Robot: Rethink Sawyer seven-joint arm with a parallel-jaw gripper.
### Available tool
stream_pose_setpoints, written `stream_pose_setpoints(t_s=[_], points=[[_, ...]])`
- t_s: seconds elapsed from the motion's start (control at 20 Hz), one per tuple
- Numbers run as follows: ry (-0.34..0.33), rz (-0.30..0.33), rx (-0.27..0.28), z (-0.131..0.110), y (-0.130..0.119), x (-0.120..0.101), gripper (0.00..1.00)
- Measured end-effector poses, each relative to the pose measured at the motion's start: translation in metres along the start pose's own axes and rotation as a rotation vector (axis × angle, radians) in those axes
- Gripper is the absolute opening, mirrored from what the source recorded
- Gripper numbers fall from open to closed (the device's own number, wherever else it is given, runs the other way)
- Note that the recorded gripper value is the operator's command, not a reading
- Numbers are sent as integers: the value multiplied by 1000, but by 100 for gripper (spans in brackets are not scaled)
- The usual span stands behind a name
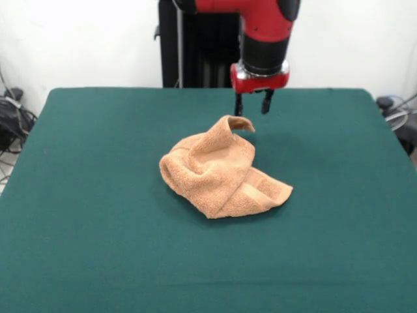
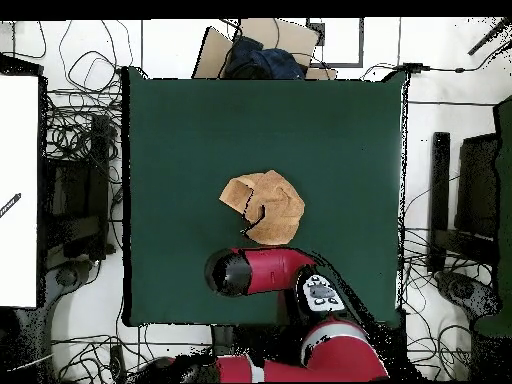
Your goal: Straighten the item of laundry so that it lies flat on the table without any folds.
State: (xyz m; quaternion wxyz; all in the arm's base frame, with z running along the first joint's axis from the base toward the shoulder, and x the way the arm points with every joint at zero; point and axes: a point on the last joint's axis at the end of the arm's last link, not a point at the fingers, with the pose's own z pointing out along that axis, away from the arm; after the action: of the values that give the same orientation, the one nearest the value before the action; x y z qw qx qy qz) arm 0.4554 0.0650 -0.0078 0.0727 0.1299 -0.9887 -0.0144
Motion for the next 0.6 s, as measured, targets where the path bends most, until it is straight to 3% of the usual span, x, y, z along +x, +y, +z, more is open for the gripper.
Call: stream_pose_setpoints(t_s=[0.25,0.6], points=[[-17,10,-5,6,-2,1,100],[-37,59,-8,-7,-10,3,100]])
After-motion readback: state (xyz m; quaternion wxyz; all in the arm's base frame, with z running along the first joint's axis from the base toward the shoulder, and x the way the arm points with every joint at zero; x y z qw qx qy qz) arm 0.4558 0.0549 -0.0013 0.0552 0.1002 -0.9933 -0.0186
